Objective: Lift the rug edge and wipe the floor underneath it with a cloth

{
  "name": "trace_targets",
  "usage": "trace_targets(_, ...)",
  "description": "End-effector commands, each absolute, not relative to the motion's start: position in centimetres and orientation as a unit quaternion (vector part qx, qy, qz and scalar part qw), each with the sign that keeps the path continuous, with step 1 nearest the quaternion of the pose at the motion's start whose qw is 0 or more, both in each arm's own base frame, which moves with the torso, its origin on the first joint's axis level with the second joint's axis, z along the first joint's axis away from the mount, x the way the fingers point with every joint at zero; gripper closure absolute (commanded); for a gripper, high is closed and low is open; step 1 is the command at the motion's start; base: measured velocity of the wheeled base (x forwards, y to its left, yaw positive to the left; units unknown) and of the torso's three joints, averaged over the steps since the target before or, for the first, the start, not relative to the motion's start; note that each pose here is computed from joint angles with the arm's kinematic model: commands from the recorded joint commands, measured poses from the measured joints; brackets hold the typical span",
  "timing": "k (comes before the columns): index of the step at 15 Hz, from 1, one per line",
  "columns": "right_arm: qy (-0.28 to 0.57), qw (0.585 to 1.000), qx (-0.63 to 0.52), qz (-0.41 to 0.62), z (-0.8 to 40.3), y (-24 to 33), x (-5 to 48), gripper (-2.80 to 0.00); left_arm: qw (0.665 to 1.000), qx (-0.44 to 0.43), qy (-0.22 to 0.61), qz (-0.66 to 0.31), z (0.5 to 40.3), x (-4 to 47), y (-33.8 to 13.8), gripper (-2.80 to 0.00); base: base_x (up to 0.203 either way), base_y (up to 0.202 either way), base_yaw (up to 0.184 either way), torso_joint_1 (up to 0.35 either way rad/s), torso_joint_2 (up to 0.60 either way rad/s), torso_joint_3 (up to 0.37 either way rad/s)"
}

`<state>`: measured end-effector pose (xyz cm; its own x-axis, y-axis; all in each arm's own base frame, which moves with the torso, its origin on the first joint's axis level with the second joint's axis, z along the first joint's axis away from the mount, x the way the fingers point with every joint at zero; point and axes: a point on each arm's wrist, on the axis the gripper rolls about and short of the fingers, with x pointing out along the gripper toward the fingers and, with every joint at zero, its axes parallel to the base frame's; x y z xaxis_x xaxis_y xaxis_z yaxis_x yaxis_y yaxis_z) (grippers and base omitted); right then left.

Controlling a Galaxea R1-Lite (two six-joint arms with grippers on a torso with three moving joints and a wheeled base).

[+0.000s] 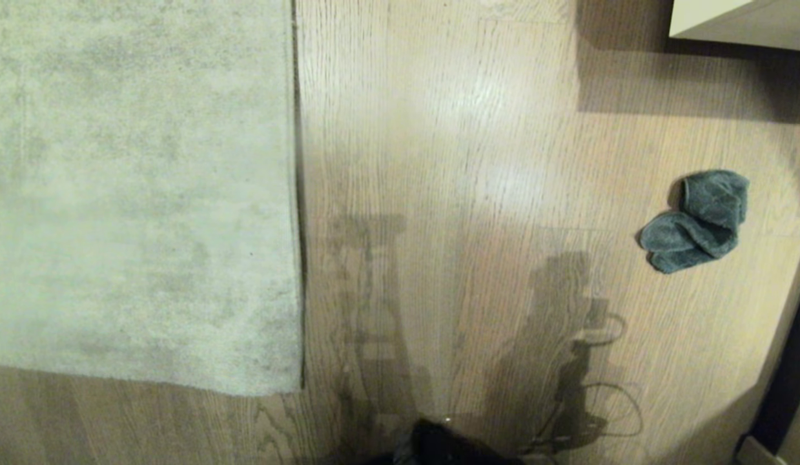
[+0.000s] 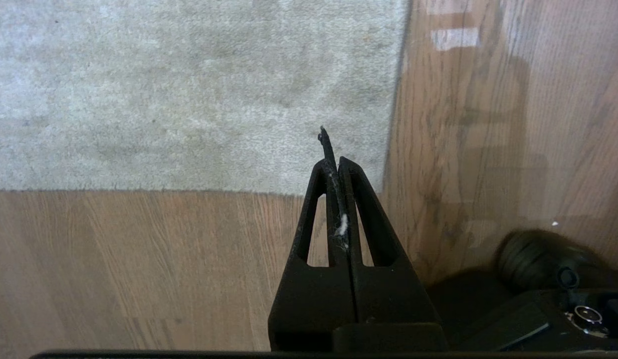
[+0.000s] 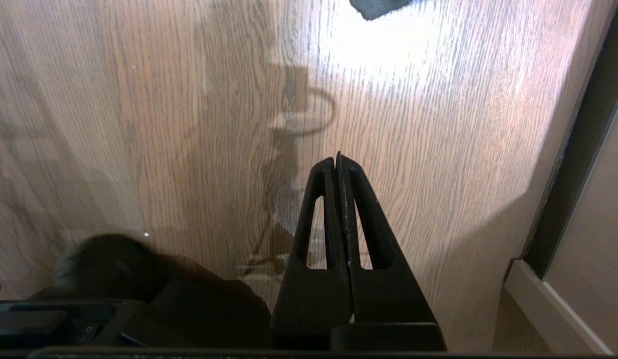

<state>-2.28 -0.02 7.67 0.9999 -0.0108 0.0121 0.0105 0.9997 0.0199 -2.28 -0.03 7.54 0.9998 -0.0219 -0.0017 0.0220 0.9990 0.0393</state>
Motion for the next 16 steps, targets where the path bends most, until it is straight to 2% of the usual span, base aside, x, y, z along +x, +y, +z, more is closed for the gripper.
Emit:
trace_targets(1, -0.006, 1.000, 0.010, -0.005, 7.69, -0.02, -2.27, 0.00, 1.000, 0.020, 0.001, -0.011, 7.54, -2.27, -0.03, 0.00, 0.000, 0.000, 0.000, 0.000, 0.00, 0.000)
trace_targets(16, -0.006, 1.000, 0.010, -0.005, 7.69, -0.02, -2.27, 0.00, 1.000, 0.019, 0.001, -0.011, 7.54, -2.27, -0.03, 0.00, 0.000, 0.000, 0.000, 0.000, 0.00, 0.000)
